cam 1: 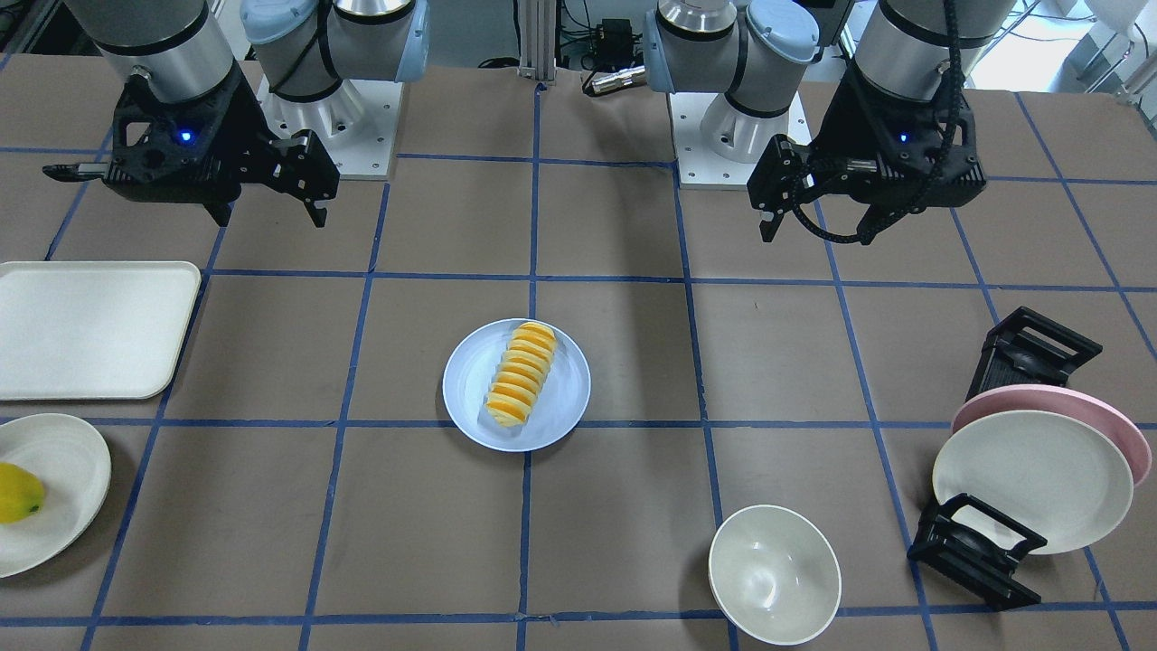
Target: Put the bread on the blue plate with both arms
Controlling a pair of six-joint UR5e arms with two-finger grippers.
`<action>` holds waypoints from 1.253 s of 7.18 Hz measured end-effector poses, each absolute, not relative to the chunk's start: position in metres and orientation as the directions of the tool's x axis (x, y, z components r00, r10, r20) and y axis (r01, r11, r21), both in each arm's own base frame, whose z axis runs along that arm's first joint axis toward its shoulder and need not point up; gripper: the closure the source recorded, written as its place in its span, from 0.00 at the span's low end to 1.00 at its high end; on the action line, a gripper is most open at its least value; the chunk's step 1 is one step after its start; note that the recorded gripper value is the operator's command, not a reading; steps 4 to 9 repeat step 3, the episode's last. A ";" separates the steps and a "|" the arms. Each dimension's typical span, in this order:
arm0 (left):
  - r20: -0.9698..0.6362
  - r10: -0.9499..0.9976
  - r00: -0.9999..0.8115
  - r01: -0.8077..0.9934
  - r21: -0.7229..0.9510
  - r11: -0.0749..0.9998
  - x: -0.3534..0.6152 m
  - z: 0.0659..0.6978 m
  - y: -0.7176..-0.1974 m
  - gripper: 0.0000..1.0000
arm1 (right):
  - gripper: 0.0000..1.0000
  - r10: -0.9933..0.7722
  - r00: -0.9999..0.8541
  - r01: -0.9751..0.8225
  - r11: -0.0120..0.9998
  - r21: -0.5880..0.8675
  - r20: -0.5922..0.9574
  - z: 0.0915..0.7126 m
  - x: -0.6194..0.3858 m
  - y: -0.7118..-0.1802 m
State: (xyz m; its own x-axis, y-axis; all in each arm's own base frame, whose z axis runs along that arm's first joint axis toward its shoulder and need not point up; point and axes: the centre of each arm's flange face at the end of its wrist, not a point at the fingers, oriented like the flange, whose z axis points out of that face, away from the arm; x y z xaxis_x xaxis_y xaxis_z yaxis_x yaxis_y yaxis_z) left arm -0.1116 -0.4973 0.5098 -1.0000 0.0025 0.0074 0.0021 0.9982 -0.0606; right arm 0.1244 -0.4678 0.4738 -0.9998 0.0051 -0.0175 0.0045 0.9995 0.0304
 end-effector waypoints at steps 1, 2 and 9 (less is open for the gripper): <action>0.008 0.002 -1.000 0.001 -0.058 0.998 -0.112 0.509 -0.498 0.00 | 0.00 0.003 -1.000 0.003 0.999 0.047 -0.010 0.473 0.124 -0.466; 0.008 0.001 -1.000 0.001 -0.055 0.998 -0.112 0.508 -0.498 0.00 | 0.00 0.003 -1.000 0.003 0.999 0.053 -0.003 0.473 0.123 -0.465; 0.008 0.003 -1.000 0.003 -0.053 0.999 -0.112 0.507 -0.498 0.00 | 0.00 0.003 -1.000 0.003 0.999 0.054 0.000 0.473 0.123 -0.465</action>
